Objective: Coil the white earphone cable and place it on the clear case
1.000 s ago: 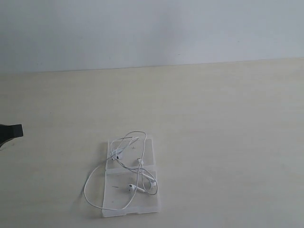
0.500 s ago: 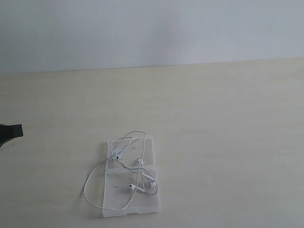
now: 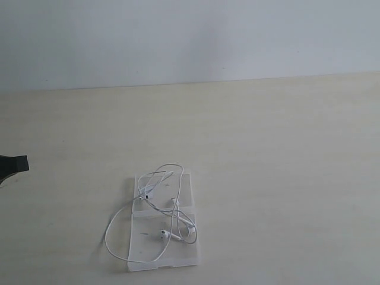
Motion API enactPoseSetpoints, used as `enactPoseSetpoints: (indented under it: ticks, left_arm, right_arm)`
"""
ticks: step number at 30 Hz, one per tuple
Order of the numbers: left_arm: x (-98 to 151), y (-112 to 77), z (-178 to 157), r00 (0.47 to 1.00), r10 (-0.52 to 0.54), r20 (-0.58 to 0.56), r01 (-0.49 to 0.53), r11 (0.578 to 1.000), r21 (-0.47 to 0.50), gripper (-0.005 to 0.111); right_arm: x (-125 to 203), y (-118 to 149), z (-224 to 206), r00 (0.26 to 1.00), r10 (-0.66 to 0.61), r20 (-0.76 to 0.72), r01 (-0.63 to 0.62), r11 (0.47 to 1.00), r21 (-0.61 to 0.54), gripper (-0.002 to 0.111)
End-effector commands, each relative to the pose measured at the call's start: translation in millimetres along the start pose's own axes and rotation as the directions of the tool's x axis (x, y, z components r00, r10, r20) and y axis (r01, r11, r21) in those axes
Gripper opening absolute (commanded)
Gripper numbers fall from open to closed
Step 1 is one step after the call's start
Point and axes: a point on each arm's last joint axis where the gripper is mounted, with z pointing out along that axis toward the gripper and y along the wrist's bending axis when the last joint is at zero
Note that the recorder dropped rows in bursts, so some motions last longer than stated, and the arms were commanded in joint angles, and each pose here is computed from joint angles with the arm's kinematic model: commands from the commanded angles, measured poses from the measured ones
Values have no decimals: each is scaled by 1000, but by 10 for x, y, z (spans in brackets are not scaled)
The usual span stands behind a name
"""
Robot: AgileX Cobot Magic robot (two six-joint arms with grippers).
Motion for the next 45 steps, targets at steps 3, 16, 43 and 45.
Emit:
enactPoseSetpoints:
  ticks: [3,16,43,45]
  left_arm:
    - [6,2,-9,1000,5,5,-5,1000,5,0]
    - [3,1,-12,1000,10,6,-10,1000,5,0]
    - [-35,-152,-2366,603,118,789,7,988,-153,0]
    - [-4,-118,-2333,620,191,761,-19,973,-228,0]
  right_arm:
    - [9,-4,-1,1000,9,6,-9,1000,6,0]
    - [9,-4,-1,1000,7,6,-7,1000,6,0]
    - [9,-4,-1,1000,7,6,-7,1000,6,0]
    - [9,-4,-1,1000,7,6,-7,1000,6,0]
